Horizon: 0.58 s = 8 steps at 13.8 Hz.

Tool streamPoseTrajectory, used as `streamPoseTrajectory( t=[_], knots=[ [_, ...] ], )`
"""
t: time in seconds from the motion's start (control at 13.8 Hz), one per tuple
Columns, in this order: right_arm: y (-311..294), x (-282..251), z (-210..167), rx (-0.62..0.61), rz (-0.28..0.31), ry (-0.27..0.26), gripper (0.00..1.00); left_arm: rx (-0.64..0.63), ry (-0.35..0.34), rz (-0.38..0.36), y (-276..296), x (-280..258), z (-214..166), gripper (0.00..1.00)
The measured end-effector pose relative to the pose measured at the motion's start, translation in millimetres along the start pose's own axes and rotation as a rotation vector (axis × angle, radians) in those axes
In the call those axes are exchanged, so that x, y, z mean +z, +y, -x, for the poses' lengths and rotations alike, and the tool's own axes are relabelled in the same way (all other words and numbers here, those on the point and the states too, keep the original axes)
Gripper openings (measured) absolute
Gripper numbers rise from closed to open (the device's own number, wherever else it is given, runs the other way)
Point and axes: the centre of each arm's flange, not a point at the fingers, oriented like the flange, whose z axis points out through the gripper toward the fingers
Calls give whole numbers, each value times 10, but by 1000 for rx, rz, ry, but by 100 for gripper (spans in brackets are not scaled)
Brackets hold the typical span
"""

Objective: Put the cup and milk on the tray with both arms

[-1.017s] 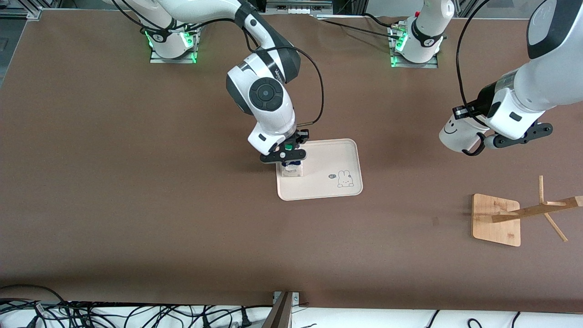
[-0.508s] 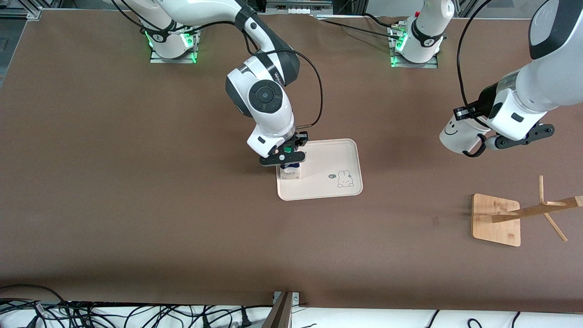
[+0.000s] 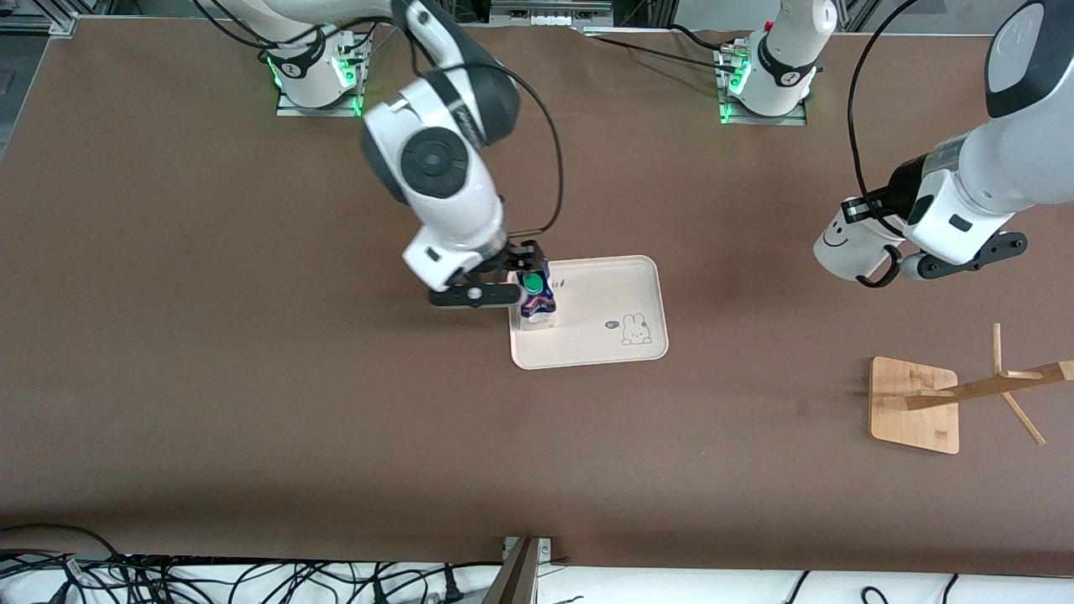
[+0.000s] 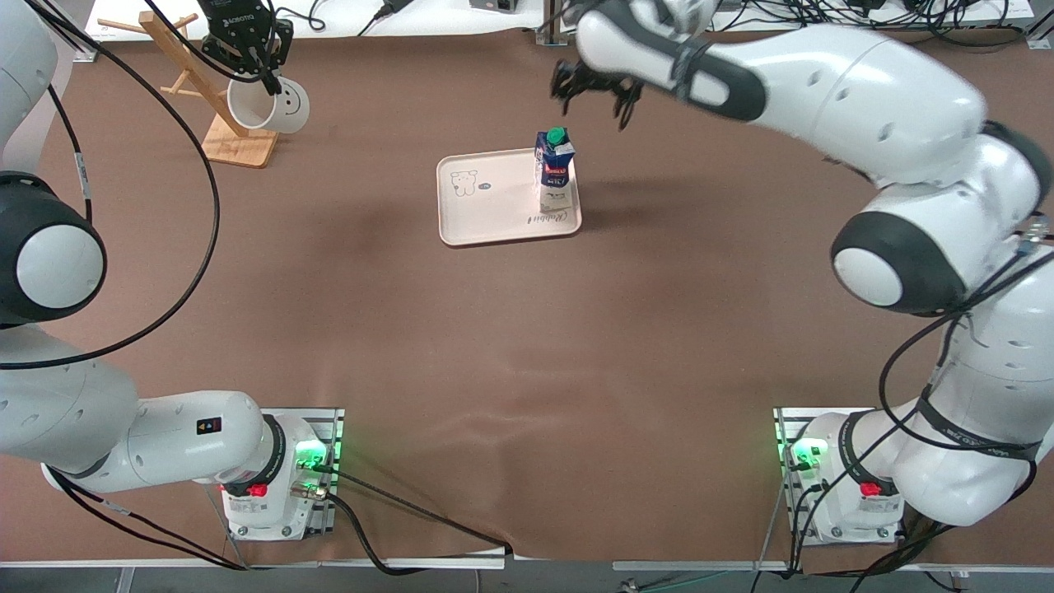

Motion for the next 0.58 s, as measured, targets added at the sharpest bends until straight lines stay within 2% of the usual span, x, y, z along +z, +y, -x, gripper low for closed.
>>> streamPoseTrajectory(
  t=[0.22,0.36,0.58],
  knots=[
    [1154,-881,-317,10,-5,-13,100,7,-44,-16,36,124,-36,5],
    [1898,-1192,-413,-9,0,-49,100,9,-96,-29,61,326,-152,5],
    [2631,-1440,-298,-8,9,-86,100,-36,-202,-67,323,902,-403,5]
  ],
)
